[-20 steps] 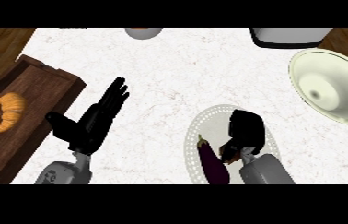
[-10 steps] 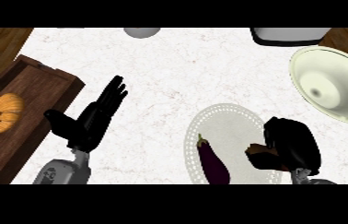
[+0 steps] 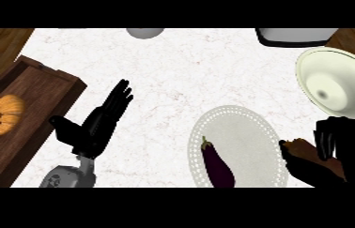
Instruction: Pick the sweet potato from the placemat and place it in the bowl
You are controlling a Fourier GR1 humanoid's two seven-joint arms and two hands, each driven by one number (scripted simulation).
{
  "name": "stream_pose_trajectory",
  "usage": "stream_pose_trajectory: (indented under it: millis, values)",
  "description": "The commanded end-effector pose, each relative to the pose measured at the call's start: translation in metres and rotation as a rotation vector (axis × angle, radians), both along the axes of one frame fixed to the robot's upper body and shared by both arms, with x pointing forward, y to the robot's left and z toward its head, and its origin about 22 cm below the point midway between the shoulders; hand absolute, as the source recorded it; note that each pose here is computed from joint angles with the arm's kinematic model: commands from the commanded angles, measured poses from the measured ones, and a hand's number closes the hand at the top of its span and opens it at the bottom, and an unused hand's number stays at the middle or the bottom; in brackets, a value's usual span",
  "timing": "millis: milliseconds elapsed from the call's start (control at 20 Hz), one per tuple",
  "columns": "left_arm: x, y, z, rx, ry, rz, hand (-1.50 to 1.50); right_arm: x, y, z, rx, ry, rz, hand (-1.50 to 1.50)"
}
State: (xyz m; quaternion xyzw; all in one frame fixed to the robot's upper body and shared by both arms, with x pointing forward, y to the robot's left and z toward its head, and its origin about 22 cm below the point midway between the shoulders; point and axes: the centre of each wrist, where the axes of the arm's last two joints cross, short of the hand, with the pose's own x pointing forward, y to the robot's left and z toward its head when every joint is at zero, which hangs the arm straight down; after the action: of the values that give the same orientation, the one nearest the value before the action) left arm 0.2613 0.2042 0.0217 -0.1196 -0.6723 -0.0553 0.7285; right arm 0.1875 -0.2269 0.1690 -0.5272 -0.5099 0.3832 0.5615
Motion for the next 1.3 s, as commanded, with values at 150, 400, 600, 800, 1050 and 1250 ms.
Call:
stream_pose_trajectory:
  millis: [150,400,600,800,1050,1250]
  values:
    - [0.002,-0.007,-0.005,-0.011,-0.001,-0.018,0.00,-0.006,-0.016,0.066,0.010,-0.106,-0.054,1.50]
    - [-0.011,-0.006,0.012,0.007,-0.026,0.007,0.00,0.011,-0.045,0.063,0.072,-0.160,-0.095,1.50]
    - [-0.003,0.006,0.020,-0.002,0.004,-0.008,0.00,0.049,-0.061,0.064,0.073,-0.161,-0.126,1.50]
    - [0.015,-0.004,0.023,-0.005,-0.020,0.001,0.00,0.074,-0.094,0.045,0.134,-0.196,-0.137,1.50]
    - [0.002,-0.006,0.008,-0.010,0.004,-0.030,0.00,0.119,-0.127,0.040,0.122,-0.215,-0.146,1.50]
    - [-0.003,-0.002,0.008,0.005,-0.012,-0.014,0.00,0.144,-0.162,0.018,0.085,-0.189,-0.162,1.50]
